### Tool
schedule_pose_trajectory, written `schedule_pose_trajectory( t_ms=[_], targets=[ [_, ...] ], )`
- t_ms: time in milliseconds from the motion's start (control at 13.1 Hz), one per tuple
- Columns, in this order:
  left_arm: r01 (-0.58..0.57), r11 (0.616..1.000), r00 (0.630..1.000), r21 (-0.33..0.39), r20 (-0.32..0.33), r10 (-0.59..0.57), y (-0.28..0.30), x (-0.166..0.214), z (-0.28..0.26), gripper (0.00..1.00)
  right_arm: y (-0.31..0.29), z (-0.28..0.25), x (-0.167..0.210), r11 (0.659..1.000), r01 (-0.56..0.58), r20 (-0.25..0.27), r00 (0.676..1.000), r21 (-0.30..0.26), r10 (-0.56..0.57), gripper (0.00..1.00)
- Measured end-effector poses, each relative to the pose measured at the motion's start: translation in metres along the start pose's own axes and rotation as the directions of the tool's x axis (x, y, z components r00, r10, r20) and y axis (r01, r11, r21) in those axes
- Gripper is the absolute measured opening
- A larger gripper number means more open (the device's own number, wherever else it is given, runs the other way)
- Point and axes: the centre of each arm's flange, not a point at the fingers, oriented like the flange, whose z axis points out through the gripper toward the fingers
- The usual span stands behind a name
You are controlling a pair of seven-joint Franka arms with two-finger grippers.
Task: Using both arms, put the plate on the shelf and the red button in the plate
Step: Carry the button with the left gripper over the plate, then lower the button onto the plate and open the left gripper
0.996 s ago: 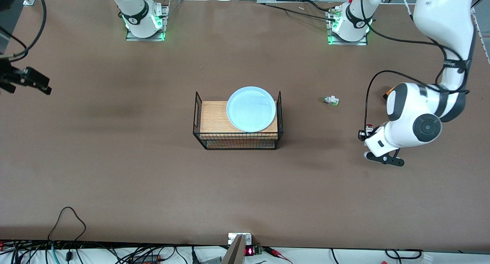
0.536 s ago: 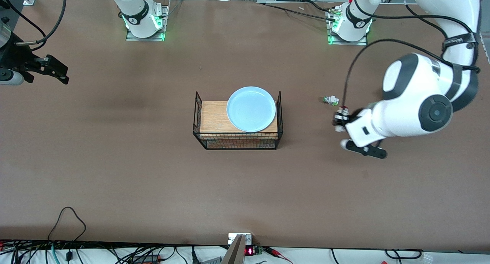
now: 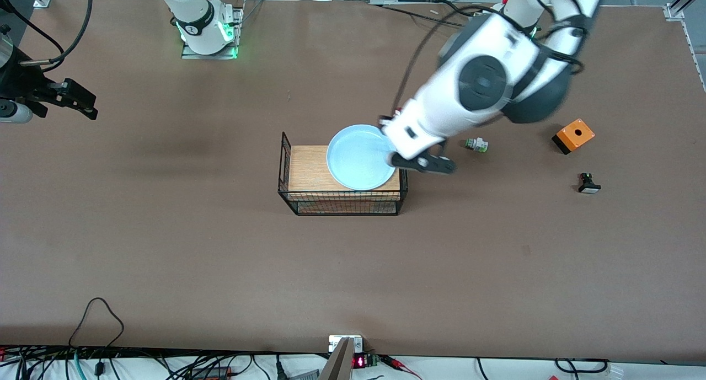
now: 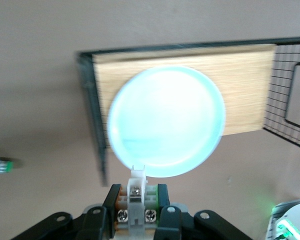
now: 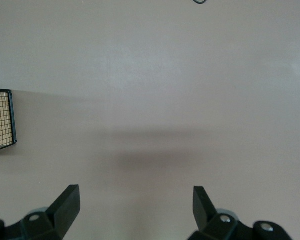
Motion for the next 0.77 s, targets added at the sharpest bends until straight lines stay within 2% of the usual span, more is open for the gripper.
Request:
schedule_pose_trajectory(
  t_ms=[230,460,766],
  targets=[
    [0.024,1.0,1.0,-0.015,-0.011,-0.024,0.022,0.015,0.051,0.33,0.001,0.005,0.001,1.0,-0.003,0.029,1.0,-0.001,0.003,1.0],
    [0.027,1.0,0.999,-0.004,-0.034,-0.027,0.022,0.038,0.096,0.33,0.002,0.007,0.002,1.0,-0.005,0.036,0.999,-0.001,0.005,1.0],
    [0.023,1.0,0.999,0.003,-0.037,-0.023,0.025,0.047,0.126,0.33,0.002,0.007,0.003,1.0,-0.005,0.036,0.999,-0.001,0.005,1.0]
  ],
)
